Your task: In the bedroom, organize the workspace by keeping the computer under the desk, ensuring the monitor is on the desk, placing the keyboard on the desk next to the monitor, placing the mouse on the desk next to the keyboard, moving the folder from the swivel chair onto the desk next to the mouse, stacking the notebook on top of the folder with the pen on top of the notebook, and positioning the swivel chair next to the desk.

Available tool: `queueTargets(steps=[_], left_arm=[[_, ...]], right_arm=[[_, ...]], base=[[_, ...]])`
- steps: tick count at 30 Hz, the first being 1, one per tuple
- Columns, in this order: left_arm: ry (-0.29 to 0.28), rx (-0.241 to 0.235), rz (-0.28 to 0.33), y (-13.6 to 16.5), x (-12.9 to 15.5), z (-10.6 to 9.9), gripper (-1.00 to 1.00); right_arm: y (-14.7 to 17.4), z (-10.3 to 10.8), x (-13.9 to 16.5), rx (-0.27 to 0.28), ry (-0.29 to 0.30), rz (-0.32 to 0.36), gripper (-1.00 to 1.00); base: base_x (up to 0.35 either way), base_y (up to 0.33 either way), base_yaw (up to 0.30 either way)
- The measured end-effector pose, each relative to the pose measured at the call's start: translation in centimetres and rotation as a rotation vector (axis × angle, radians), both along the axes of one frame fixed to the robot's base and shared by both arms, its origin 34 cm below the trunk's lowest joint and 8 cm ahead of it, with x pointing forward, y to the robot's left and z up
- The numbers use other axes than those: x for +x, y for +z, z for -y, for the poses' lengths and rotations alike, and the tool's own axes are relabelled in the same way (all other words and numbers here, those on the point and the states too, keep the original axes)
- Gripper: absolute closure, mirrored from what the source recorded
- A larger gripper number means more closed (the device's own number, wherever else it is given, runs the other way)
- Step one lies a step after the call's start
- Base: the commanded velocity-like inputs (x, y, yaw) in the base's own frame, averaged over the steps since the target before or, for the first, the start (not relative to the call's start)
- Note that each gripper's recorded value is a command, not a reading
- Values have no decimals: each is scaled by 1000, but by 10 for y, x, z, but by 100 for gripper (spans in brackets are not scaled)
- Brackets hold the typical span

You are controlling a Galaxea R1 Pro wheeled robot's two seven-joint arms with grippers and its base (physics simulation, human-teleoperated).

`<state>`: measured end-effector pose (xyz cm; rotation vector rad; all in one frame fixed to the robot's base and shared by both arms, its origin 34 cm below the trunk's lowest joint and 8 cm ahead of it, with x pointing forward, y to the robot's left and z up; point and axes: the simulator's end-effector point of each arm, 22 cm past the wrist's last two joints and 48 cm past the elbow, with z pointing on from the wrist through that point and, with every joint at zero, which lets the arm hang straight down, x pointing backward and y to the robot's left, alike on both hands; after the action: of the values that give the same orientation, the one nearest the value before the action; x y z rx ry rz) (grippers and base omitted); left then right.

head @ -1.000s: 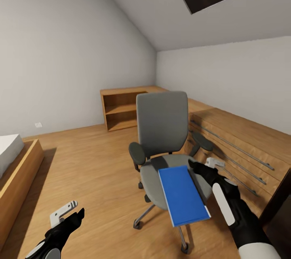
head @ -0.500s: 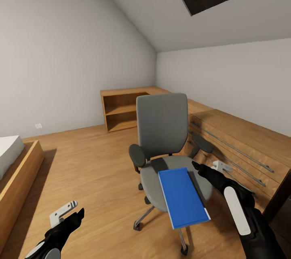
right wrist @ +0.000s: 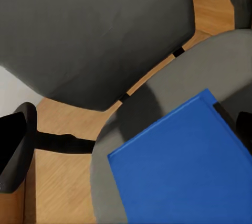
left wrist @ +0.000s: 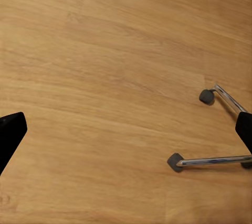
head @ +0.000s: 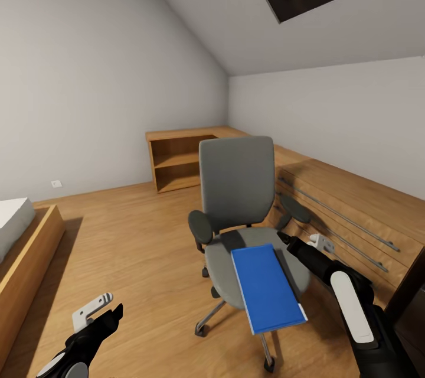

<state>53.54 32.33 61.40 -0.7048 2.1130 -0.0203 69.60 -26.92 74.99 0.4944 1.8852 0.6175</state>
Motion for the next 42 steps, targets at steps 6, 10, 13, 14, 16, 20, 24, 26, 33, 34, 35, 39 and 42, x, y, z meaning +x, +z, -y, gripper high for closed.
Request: queueTargets(steps=[6, 10, 13, 14, 16, 20, 24, 26, 33, 34, 35, 39, 42], left_arm=[[0, 1, 3, 1, 0, 0, -100], [0, 0, 4, 2, 0, 0, -100], [0, 1, 4, 2, 0, 0, -100], [0, 1, 4, 2, 0, 0, -100], [0, 1, 4, 2, 0, 0, -100], [0, 1, 4, 2, 0, 0, -100], [0, 2, 4, 2, 0, 0, -100], [0, 1, 4, 2, 0, 0, -100], [-1, -1, 3, 1, 0, 0, -100], [-1, -1, 2, 1, 0, 0, -100], [-1, -2, 2, 1, 0, 0, -100], [-2, -3, 3, 1, 0, 1, -100], [-5, -8, 4, -3, 0, 4, -100]], right_arm=[[1, 0, 0, 6, -1, 3, -100], [2, 1, 0, 7, -2, 4, -100], [2, 1, 0, 11, -3, 4, -100], [2, 1, 0, 12, -3, 4, -100], [1, 1, 0, 13, -4, 3, -100], [1, 1, 0, 13, -5, 2, -100], [1, 3, 0, 21, -8, 2, -100], [2, 3, 0, 32, -11, 4, -100], [4, 3, 0, 52, -10, 8, -100], [4, 3, 0, 52, -10, 8, -100], [4, 3, 0, 53, -10, 8, -100], [5, 3, 0, 54, -10, 9, -100], [-4, 19, -1, 73, -45, 3, -100]], base=[[-238, 218, -250], [-243, 243, -282], [-233, 260, -290], [-229, 264, -291], [-228, 266, -294], [-227, 268, -296], [-224, 269, -298], [-197, 285, -298], [-155, 267, -158], [-99, 131, -23], [-79, 105, -18], [-47, 62, -11], [-3, 4, -1]])
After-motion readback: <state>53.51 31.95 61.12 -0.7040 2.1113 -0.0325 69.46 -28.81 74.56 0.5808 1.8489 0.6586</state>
